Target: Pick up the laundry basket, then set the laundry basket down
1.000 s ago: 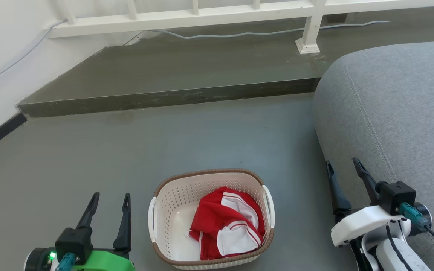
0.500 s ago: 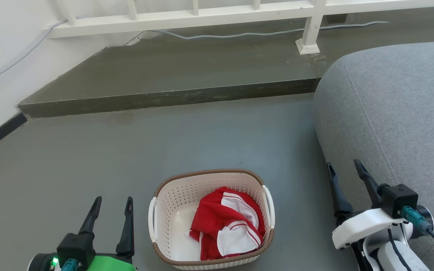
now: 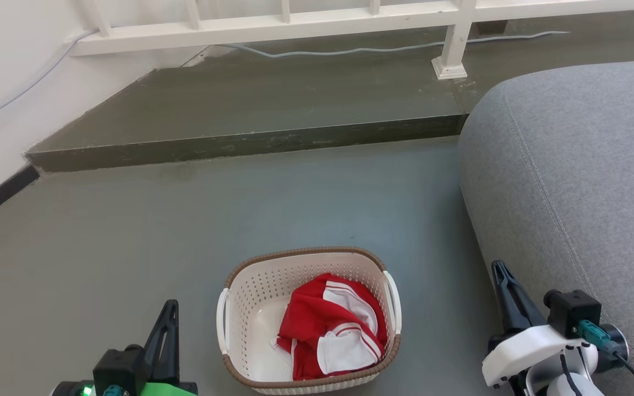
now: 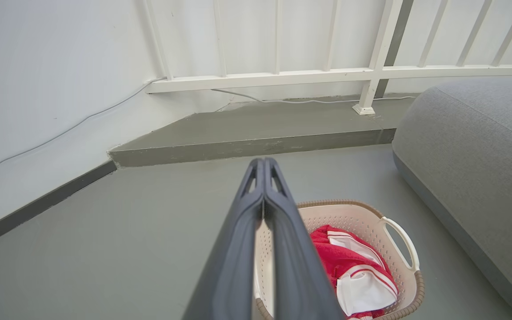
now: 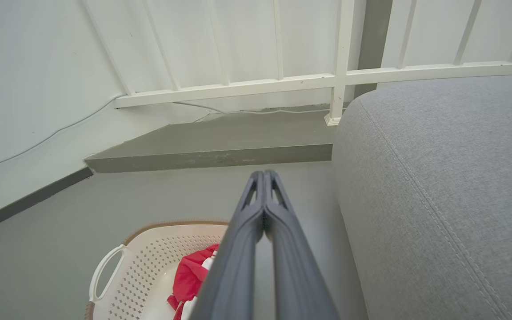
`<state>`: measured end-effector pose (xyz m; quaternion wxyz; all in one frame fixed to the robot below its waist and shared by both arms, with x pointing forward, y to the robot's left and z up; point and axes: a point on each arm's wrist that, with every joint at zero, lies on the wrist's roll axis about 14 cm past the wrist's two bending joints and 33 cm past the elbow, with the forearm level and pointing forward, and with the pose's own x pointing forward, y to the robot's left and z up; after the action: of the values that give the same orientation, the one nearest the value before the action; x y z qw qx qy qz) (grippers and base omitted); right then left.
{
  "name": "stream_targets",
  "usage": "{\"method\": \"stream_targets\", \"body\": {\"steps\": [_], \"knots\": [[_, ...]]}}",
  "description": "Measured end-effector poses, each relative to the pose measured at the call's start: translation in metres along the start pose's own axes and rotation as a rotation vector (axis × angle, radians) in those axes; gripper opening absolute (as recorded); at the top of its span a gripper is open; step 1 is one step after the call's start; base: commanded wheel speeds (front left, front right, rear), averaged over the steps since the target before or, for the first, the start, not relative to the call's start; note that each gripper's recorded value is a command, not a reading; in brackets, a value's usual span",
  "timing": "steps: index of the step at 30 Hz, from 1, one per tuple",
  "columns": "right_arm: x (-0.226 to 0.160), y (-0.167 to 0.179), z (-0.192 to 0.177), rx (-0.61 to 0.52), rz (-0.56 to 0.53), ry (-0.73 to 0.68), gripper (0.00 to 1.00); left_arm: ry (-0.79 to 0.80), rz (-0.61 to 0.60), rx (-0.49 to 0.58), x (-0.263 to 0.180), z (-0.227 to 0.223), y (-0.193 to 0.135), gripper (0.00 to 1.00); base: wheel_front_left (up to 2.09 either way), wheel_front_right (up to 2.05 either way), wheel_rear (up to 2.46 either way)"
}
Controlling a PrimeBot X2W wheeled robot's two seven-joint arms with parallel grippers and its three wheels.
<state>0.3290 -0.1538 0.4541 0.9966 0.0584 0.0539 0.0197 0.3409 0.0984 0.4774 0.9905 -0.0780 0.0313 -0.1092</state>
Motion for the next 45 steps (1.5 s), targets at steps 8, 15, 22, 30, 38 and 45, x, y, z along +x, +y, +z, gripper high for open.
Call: {"method": "stream_targets", "body": {"steps": [8,15,22,30,38,45], "knots": [[-0.001,0.004,-0.001,0.091,0.001,0.005,0.0,0.012,0.006,-0.09,-0.006,-0.003,-0.003,0.0,0.0,0.0,0.0],[0.001,0.001,0.001,0.193,-0.017,0.011,0.0,0.017,0.042,-0.197,-0.006,-0.002,0.005,0.0,0.0,0.0,0.0],[0.003,-0.008,-0.001,0.306,-0.057,0.031,0.0,0.033,0.083,-0.297,-0.006,-0.004,0.016,0.0,0.0,0.0,0.0],[0.005,-0.016,-0.002,0.42,-0.084,0.048,0.0,0.051,0.118,-0.405,-0.007,-0.007,0.026,0.0,0.0,0.0,0.0],[0.007,-0.021,-0.002,0.533,-0.098,0.057,0.0,0.068,0.15,-0.515,-0.007,-0.011,0.035,0.0,0.0,0.0,0.0],[0.012,-0.026,0.003,0.63,-0.103,0.048,0.0,0.061,0.169,-0.611,-0.005,-0.009,0.043,0.0,0.0,0.0,0.0]]}}
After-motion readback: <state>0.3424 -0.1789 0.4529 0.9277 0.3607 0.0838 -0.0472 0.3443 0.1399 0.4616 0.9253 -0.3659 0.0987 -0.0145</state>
